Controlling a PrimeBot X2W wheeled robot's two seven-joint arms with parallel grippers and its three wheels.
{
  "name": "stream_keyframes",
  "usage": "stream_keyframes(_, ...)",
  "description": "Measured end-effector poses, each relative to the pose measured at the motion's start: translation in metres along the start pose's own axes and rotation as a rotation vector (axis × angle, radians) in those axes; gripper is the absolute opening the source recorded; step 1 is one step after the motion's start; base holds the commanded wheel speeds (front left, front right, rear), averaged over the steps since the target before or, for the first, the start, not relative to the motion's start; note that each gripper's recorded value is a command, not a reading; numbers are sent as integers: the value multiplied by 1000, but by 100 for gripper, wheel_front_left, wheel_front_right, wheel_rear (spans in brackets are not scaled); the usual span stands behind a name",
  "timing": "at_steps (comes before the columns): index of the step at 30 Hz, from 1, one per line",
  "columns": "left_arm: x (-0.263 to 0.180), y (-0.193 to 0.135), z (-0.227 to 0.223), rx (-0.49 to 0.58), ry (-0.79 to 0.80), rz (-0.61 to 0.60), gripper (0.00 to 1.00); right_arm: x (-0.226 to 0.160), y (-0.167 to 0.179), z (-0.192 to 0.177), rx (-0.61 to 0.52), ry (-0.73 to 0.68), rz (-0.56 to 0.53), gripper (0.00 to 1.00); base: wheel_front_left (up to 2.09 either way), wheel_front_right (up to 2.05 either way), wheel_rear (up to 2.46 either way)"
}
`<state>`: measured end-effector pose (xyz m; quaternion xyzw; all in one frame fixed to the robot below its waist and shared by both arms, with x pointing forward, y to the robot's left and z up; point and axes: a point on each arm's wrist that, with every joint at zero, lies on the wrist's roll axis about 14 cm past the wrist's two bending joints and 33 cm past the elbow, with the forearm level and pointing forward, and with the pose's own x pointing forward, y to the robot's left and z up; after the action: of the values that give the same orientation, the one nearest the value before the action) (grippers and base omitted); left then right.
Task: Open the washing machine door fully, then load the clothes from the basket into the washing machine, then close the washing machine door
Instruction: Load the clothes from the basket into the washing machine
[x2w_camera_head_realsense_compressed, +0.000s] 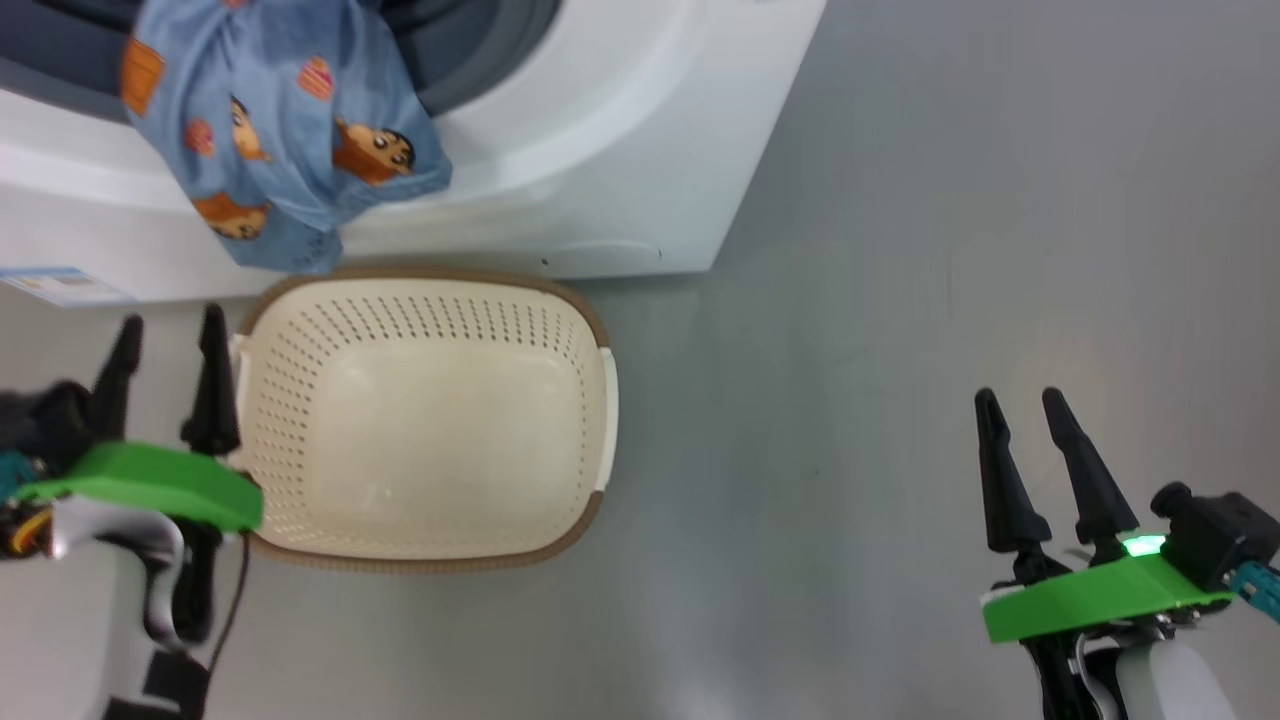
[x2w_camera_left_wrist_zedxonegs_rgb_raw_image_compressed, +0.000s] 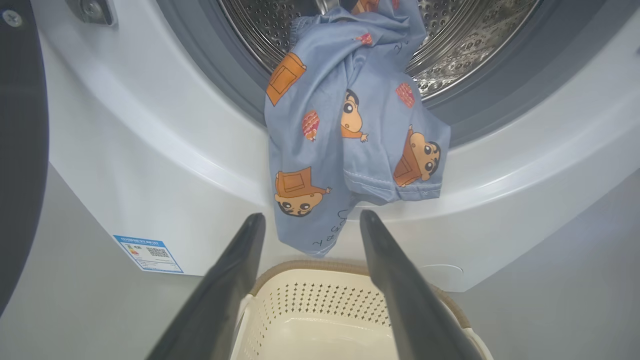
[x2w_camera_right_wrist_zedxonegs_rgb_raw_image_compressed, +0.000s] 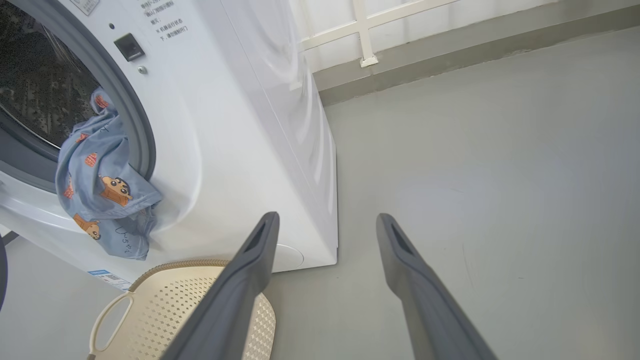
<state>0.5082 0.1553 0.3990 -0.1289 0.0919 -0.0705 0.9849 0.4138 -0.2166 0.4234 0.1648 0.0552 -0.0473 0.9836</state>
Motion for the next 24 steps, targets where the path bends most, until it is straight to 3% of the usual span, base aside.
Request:
stream_keyframes(7, 50, 8, -34, 18, 85, -8, 100, 18, -6, -18, -11, 34, -18, 100, 0, 0, 0)
stream_keyframes(13, 83, -14, -52, -22, 105, -68, 100, 21, -17, -30, -21, 63, -48, 100, 0, 0, 0)
stream_keyframes(24, 109, -19, -80, -82, 160, -66, 100, 17, -28, -36, -23, 84, -83, 100, 0, 0, 0)
